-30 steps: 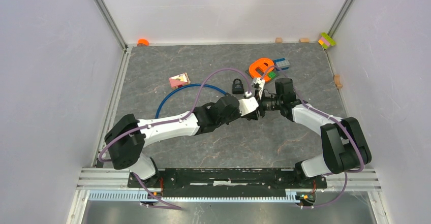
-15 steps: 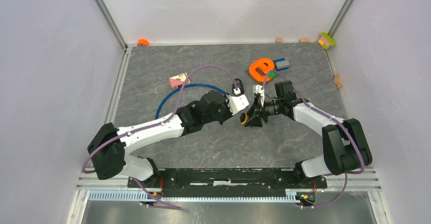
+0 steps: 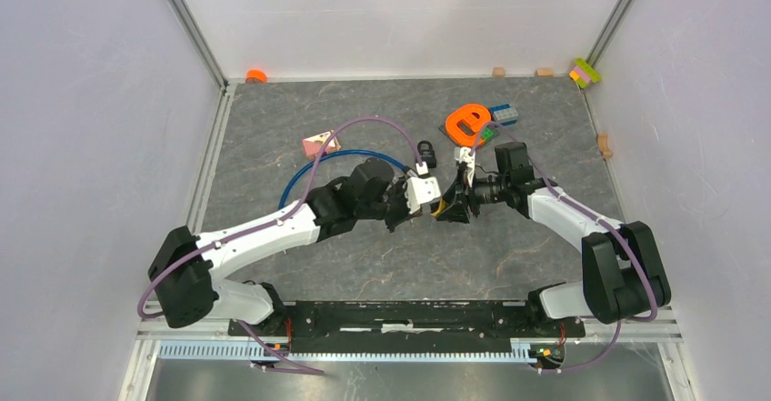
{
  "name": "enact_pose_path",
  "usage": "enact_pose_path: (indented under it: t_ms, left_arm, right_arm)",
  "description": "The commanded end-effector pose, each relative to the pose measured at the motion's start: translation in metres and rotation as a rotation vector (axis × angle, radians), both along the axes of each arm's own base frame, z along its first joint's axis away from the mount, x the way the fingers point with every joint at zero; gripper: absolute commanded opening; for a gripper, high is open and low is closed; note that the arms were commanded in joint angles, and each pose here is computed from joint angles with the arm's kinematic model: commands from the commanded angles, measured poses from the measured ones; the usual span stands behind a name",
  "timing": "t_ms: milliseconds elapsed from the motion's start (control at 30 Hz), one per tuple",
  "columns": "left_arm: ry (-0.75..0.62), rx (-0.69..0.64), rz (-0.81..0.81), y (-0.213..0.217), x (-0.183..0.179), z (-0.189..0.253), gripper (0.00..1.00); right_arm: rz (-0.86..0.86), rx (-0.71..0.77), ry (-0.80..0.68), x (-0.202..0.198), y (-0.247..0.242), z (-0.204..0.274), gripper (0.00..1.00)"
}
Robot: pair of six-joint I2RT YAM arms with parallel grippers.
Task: Unlock with the key
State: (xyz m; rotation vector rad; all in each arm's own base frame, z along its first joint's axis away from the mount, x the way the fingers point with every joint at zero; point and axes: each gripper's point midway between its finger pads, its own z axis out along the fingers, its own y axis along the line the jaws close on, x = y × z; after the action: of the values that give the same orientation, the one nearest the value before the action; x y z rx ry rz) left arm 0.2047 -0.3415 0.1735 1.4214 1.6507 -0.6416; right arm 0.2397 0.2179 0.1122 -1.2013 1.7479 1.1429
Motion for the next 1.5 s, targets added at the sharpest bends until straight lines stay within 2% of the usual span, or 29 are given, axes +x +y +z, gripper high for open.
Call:
enact_pose_path:
  t_ms: [0,200,400,533,800,967,1100,1200,1300,1467]
  left_arm:
    - [-0.051,0.007,-0.026,-0.012,0.002,0.007,0.02]
    - [-0.043,0.098,-0.017,0.000,0.008,-0.026,0.02]
    - [0.233,0.170,-0.094,0.011,-0.011,-0.089,0.02]
    - [0.343,0.198,-0.130,0.009,-0.020,-0.114,0.02]
    - [0.422,0.213,-0.083,-0.005,-0.003,-0.136,0.02]
    - [0.436,0.210,-0.033,-0.011,0.014,-0.145,0.09]
    - [0.418,0.215,-0.004,-0.013,0.023,-0.146,0.26]
    - [0.397,0.194,0.033,-0.012,0.033,-0.138,0.44]
    - [0.375,0.135,0.060,-0.010,0.045,-0.117,0.63]
    - [0.243,0.038,0.019,-0.016,0.053,-0.062,0.81]
  right_arm:
    - [-0.021,0.059,-0.023,0.011,0.007,0.018,0.00]
    - [-0.076,-0.004,-0.053,0.020,-0.003,0.008,0.00]
    - [-0.166,-0.078,-0.115,0.031,-0.023,0.005,0.00]
    - [-0.190,-0.092,-0.129,0.032,-0.031,0.007,0.00]
    - [-0.248,-0.098,-0.143,0.030,-0.054,0.009,0.00]
    - [-0.249,-0.119,-0.139,0.025,-0.064,0.006,0.00]
    - [-0.221,-0.138,-0.144,0.018,-0.065,0.000,0.00]
    - [-0.179,-0.131,-0.132,0.010,-0.063,-0.003,0.00]
    - [-0.146,-0.101,-0.118,0.004,-0.058,-0.003,0.00]
    - [-0.067,-0.059,-0.110,-0.004,-0.047,0.001,0.00]
